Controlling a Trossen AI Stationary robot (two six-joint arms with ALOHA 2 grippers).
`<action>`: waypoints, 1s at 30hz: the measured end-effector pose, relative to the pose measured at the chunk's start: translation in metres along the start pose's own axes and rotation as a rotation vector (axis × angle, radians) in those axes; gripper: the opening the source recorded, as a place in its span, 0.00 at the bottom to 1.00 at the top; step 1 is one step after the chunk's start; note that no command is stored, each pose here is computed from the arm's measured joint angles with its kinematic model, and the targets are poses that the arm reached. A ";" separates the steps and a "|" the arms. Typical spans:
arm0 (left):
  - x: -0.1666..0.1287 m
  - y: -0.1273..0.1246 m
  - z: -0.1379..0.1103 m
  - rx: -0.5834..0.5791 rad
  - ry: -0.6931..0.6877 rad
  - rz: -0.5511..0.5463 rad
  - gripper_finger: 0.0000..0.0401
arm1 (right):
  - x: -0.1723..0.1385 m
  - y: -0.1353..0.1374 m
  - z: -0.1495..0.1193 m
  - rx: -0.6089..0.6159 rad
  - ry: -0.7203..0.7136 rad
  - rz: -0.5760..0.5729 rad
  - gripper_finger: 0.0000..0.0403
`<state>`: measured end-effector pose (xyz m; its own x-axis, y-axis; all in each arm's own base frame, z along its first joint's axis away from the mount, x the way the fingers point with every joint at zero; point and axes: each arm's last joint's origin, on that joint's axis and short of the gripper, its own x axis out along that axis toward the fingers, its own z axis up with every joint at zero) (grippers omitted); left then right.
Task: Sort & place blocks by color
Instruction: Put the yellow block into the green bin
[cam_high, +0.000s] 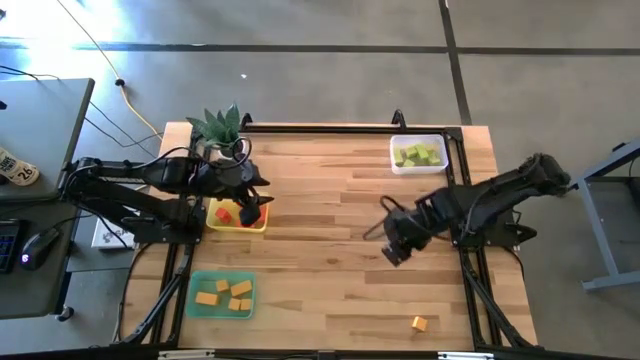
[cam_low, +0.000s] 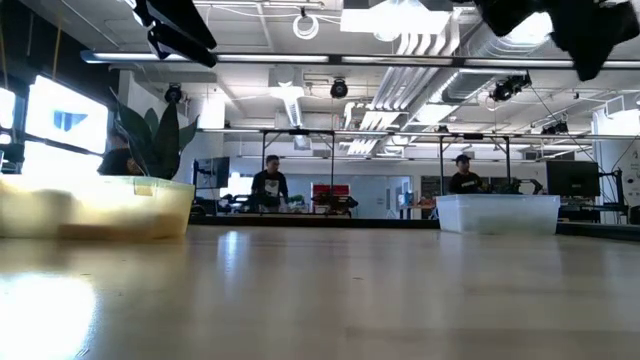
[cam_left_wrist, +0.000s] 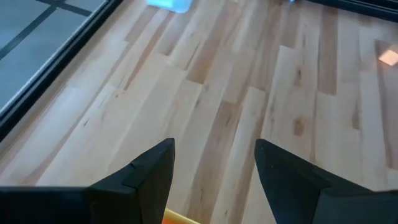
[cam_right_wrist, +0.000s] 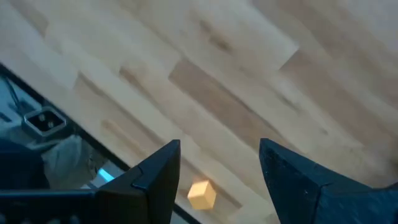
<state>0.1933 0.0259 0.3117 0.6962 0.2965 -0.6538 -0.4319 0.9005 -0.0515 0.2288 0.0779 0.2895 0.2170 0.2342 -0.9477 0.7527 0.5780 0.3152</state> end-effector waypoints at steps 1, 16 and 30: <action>0.000 -0.001 0.000 0.004 0.002 -0.008 0.53 | 0.001 0.002 -0.005 -0.008 0.004 0.000 0.51; 0.000 -0.003 -0.001 0.007 0.004 -0.020 0.53 | 0.047 0.033 -0.071 -0.250 0.075 -0.073 0.57; 0.000 -0.003 -0.001 -0.045 0.000 -0.008 0.53 | 0.102 0.049 -0.105 -0.283 0.185 -0.142 0.57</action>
<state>0.1939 0.0230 0.3116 0.6996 0.2899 -0.6531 -0.4520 0.8874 -0.0904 0.2222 0.2122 0.2137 -0.0131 0.2581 -0.9660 0.5596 0.8025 0.2069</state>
